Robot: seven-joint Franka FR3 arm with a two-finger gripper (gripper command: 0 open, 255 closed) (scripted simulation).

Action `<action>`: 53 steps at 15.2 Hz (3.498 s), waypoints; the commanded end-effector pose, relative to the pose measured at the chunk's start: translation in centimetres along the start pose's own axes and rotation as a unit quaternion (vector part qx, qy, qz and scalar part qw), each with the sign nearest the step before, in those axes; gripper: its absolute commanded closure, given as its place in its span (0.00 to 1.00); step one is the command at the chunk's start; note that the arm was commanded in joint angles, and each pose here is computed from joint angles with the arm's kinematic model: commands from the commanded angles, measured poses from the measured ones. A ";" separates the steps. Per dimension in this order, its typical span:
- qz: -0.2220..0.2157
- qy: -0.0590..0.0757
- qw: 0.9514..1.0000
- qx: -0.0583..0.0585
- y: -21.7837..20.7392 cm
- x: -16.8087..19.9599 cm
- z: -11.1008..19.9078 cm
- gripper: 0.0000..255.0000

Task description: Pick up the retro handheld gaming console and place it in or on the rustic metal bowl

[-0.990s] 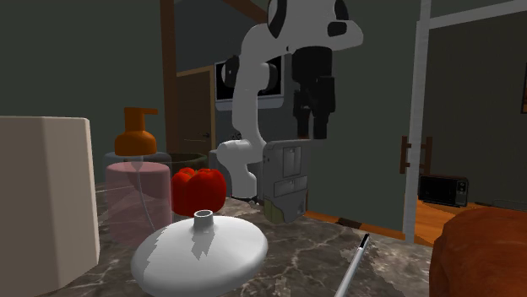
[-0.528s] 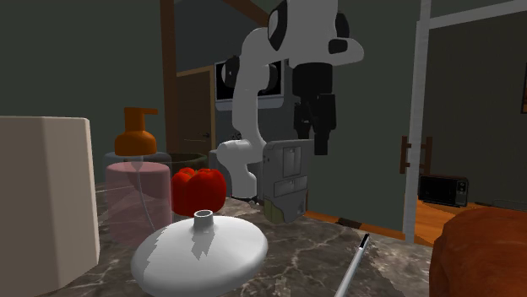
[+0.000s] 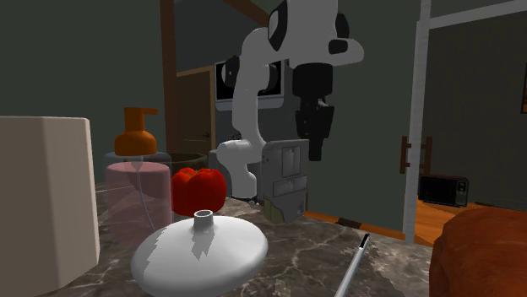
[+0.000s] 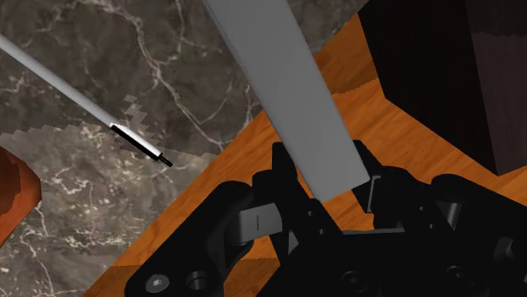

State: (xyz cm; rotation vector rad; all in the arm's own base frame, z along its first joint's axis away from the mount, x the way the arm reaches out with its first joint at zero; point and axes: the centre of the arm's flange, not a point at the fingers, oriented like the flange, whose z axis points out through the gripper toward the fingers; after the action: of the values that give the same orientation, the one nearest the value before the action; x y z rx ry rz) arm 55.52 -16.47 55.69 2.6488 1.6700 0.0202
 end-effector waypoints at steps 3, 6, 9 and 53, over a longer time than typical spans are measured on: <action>0.000 0.000 1.000 0.000 0.0 0.0 0.0 1.00; 0.000 0.000 1.000 0.000 0.0 0.0 0.0 1.00; 0.000 0.000 1.000 0.000 0.0 0.0 -1.0 1.00; 0.000 0.000 1.000 0.000 -9.3 -13.8 -19.9 1.00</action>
State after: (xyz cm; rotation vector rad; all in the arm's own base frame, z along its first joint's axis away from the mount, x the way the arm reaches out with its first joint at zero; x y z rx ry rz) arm 42.03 -24.08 75.18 2.6495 1.6682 0.0202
